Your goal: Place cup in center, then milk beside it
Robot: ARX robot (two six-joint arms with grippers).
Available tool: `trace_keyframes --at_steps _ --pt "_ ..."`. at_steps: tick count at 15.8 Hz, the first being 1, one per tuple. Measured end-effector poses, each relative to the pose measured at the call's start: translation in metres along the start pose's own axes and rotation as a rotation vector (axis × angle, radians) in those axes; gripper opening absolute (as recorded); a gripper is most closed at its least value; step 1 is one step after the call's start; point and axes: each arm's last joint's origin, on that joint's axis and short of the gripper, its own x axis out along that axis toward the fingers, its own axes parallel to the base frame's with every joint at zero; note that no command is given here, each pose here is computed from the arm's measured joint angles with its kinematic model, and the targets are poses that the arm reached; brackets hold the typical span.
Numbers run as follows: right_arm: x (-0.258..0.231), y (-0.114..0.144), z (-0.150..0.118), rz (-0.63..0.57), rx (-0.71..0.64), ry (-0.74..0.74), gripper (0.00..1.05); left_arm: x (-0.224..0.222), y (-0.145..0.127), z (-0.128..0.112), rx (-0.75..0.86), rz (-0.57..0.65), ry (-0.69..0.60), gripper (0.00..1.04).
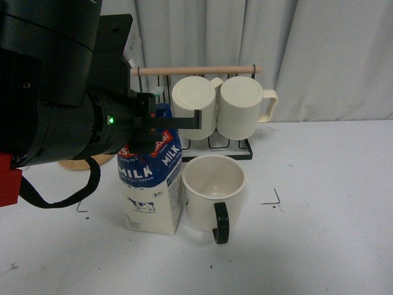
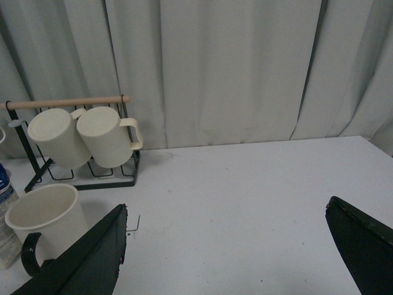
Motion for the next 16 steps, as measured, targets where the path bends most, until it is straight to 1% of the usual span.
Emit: trace_keyframes --at_steps 3,4,6,8,10,11,12,14,16 --pt "0.0 0.0 0.0 0.0 0.0 0.0 0.98 0.002 -0.004 -0.002 0.003 0.005 -0.013 0.05" --pt "0.0 0.0 0.0 0.0 0.0 0.0 0.98 0.002 -0.005 -0.003 -0.001 -0.001 -0.013 0.18" --pt "0.0 0.0 0.0 0.0 0.0 0.0 0.98 0.002 -0.007 0.0 -0.02 -0.012 -0.027 0.39" --pt "0.0 0.0 0.0 0.0 0.0 0.0 0.98 0.002 -0.007 0.0 -0.022 -0.017 -0.026 0.65" --pt "0.0 0.0 0.0 0.0 0.0 0.0 0.98 -0.004 -0.002 0.01 -0.062 -0.037 -0.049 0.92" --pt "0.0 0.0 0.0 0.0 0.0 0.0 0.98 -0.011 0.002 0.018 -0.082 -0.041 -0.096 1.0" --pt "0.0 0.0 0.0 0.0 0.0 0.0 0.98 -0.02 0.008 0.026 -0.101 -0.045 -0.142 0.97" --pt "0.0 0.0 0.0 0.0 0.0 0.0 0.98 -0.048 0.029 0.039 -0.143 -0.041 -0.235 0.98" --pt "0.0 0.0 0.0 0.0 0.0 0.0 0.98 -0.075 0.051 0.046 -0.166 -0.022 -0.277 0.98"
